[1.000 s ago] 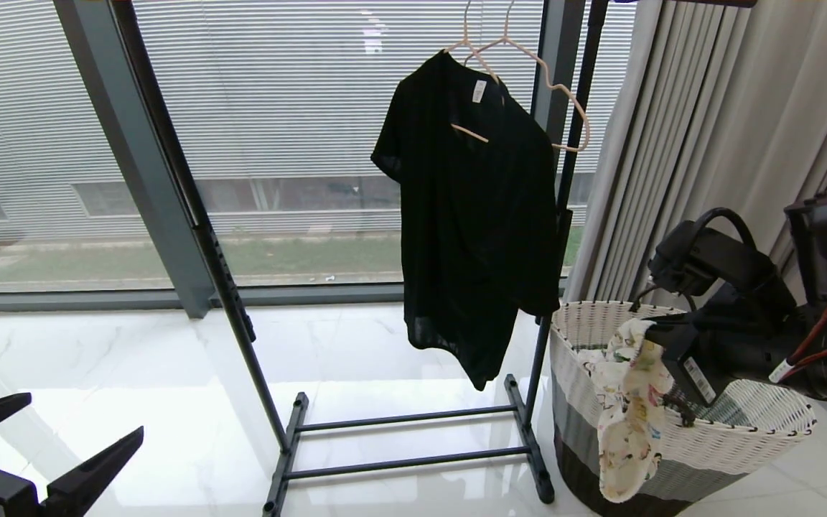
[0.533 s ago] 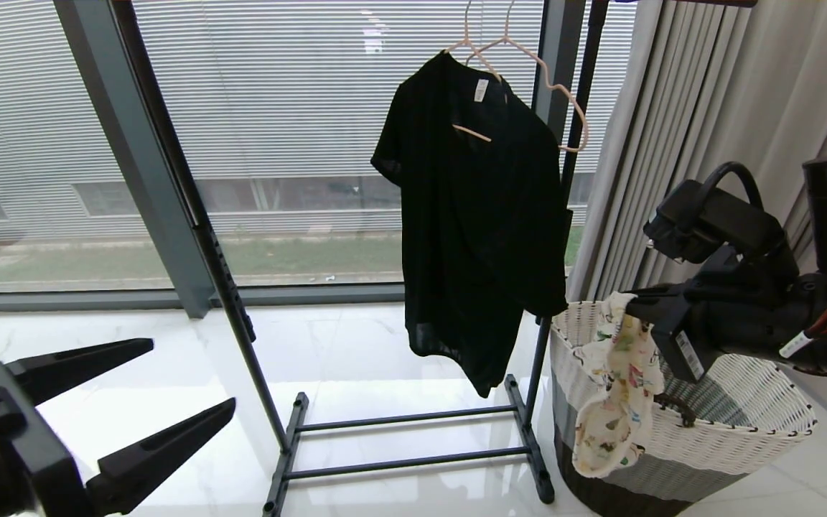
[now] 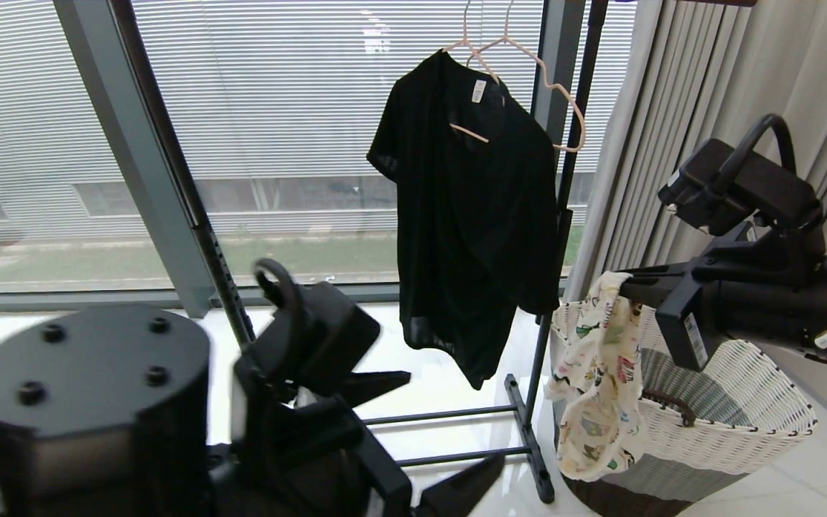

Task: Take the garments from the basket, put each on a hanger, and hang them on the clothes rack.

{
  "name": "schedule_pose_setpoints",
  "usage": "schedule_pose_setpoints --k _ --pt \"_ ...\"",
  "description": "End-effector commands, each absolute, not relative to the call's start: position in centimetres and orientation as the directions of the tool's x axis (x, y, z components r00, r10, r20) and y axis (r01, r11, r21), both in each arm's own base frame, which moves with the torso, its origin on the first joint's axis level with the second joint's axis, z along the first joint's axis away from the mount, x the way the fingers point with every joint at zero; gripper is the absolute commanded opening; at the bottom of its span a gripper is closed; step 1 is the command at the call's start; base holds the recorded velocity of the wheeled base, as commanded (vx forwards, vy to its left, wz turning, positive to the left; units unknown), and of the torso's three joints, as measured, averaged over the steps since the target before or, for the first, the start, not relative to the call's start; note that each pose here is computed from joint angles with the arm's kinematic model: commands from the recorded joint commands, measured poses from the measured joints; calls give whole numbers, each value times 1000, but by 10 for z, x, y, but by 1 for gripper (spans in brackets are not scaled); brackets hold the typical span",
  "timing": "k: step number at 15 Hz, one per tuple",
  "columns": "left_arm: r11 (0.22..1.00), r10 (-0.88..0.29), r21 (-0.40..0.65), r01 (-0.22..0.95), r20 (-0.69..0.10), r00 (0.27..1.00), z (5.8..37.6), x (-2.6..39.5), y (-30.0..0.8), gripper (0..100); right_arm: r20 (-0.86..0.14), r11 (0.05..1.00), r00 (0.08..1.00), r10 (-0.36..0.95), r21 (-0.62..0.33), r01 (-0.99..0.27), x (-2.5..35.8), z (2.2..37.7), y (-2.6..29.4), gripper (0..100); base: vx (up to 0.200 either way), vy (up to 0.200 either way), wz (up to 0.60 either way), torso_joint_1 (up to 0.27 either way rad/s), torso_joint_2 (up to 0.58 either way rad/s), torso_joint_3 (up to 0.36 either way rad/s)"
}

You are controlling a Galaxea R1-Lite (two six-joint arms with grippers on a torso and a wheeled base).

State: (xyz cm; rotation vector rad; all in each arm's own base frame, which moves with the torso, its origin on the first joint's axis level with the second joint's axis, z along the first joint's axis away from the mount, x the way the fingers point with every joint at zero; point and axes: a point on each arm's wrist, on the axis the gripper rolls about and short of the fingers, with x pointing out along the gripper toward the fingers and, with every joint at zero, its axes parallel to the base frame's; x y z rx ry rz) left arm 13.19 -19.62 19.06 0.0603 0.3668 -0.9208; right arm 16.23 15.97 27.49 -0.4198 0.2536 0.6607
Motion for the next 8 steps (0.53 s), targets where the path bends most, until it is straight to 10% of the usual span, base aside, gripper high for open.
schedule_pose_setpoints --k 1,8 --pt "595 -770 -183 783 -412 488 147 153 -275 100 -338 721 765 548 -272 -637 158 280 156 0 0 0 0 0 0 0" --pt "596 -758 -174 784 -443 479 104 181 -351 100 -337 752 765 548 -202 -628 158 279 155 0 0 0 0 0 0 0"
